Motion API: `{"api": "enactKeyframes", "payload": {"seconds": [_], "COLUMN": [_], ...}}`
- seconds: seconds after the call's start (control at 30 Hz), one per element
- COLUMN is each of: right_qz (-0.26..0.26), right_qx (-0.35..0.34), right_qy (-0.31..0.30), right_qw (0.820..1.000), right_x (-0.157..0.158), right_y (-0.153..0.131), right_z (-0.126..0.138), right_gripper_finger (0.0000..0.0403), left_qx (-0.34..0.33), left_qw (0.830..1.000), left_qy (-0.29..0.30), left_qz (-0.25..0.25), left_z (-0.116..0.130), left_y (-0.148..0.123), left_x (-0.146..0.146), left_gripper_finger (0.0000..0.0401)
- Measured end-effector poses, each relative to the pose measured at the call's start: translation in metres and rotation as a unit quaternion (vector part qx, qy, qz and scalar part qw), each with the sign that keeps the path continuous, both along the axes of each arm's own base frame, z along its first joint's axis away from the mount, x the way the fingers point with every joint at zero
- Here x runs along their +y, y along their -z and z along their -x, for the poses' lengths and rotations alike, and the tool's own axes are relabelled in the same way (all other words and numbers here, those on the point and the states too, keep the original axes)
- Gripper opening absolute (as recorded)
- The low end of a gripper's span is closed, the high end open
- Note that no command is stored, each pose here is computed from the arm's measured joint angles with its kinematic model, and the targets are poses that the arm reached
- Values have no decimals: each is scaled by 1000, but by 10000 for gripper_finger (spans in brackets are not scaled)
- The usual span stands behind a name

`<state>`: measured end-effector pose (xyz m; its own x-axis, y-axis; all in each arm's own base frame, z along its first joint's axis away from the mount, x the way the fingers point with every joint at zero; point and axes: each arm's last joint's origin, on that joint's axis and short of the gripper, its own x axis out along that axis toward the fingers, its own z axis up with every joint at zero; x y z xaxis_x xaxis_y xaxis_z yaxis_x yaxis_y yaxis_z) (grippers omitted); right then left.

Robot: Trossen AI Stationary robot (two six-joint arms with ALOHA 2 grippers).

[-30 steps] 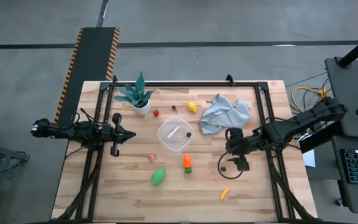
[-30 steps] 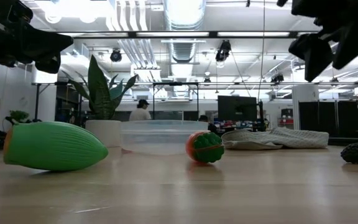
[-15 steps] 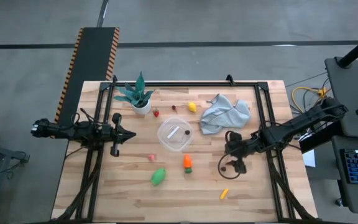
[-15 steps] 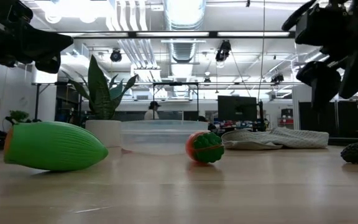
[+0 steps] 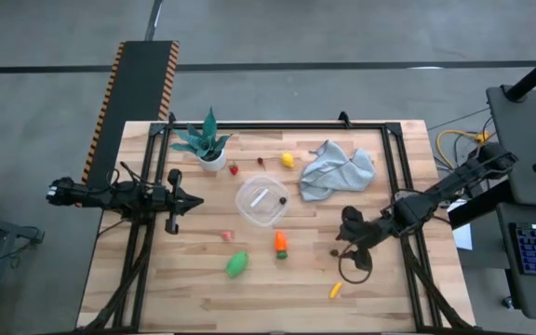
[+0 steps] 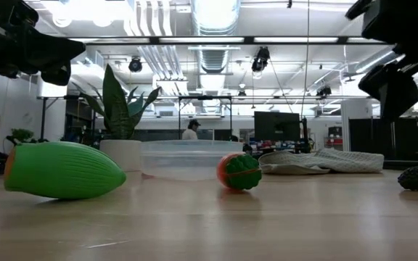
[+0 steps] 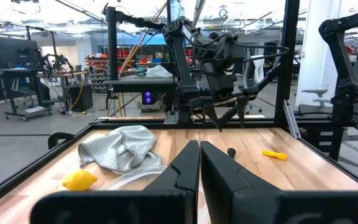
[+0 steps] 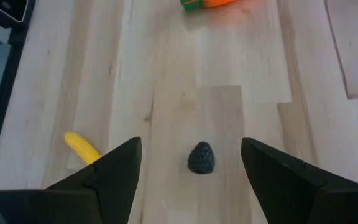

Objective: Pick and placing Produce into tupperware
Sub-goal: Put the blackberry into the transparent bin

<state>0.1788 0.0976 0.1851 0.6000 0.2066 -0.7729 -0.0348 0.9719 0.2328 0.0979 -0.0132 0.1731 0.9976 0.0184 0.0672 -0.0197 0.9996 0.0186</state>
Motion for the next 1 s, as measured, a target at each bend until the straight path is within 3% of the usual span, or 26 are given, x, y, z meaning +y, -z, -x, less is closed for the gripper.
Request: {"api": "enactKeyframes", "payload": {"seconds": [0.3, 0.53, 1.0], "right_qz": [20, 78, 109], "right_qx": [-15, 68, 107], "right_qy": [21, 7, 11], "right_qw": [999, 995, 988], "right_x": [15, 28, 41], "right_y": [4, 36, 58], "right_z": [5, -9, -28], "right_gripper_finger": [267, 267, 255], "left_qx": [0, -5, -3], "left_qw": [1000, 1000, 1000], "left_qy": [-1, -2, -2], "left_qz": [0, 1, 1], "left_z": [0, 0, 0], "left_y": [0, -1, -1], "left_x": [0, 0, 0], "left_gripper_finger": [0, 0, 0]}}
